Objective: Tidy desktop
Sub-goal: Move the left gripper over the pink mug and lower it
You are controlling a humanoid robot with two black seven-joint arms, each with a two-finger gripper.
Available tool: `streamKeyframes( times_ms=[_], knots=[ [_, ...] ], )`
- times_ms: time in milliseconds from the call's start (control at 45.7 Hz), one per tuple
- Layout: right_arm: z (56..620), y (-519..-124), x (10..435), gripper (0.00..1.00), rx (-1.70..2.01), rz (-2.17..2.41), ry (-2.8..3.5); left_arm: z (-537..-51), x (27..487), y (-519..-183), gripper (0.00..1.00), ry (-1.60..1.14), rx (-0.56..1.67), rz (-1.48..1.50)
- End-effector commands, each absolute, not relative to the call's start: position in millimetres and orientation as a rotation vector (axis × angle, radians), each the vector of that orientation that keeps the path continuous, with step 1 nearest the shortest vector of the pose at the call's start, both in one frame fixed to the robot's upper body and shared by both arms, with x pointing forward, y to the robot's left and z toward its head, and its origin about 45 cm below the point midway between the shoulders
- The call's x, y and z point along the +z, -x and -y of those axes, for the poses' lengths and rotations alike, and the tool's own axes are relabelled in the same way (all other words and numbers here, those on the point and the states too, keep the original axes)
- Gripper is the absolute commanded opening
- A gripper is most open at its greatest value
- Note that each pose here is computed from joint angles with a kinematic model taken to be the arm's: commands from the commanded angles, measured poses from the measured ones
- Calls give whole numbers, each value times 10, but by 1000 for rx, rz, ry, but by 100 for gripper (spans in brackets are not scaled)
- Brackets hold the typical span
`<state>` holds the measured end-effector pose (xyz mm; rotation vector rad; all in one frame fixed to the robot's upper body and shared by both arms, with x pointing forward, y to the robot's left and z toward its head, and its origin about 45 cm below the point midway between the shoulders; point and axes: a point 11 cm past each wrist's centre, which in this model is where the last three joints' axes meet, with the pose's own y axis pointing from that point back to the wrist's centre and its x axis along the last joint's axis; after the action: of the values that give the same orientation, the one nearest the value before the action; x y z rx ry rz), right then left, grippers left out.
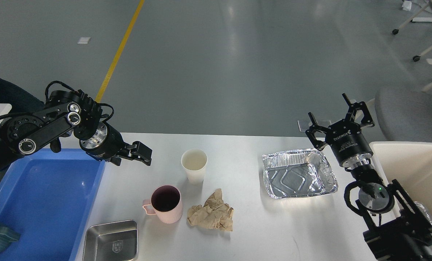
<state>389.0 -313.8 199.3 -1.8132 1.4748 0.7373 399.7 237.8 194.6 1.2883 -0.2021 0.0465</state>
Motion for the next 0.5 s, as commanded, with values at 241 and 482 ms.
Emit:
streamKeyframes(
  times_ms=[241,482],
  knots=[
    [3176,-3895,2013,100,726,-1481,1812,-1991,1670,-3818,99,-1253,-49,191],
    [3186,-3895,2017,100,724,-1483,1811,-2015,1557,-3742,99,-1262,-63,168]
  ],
)
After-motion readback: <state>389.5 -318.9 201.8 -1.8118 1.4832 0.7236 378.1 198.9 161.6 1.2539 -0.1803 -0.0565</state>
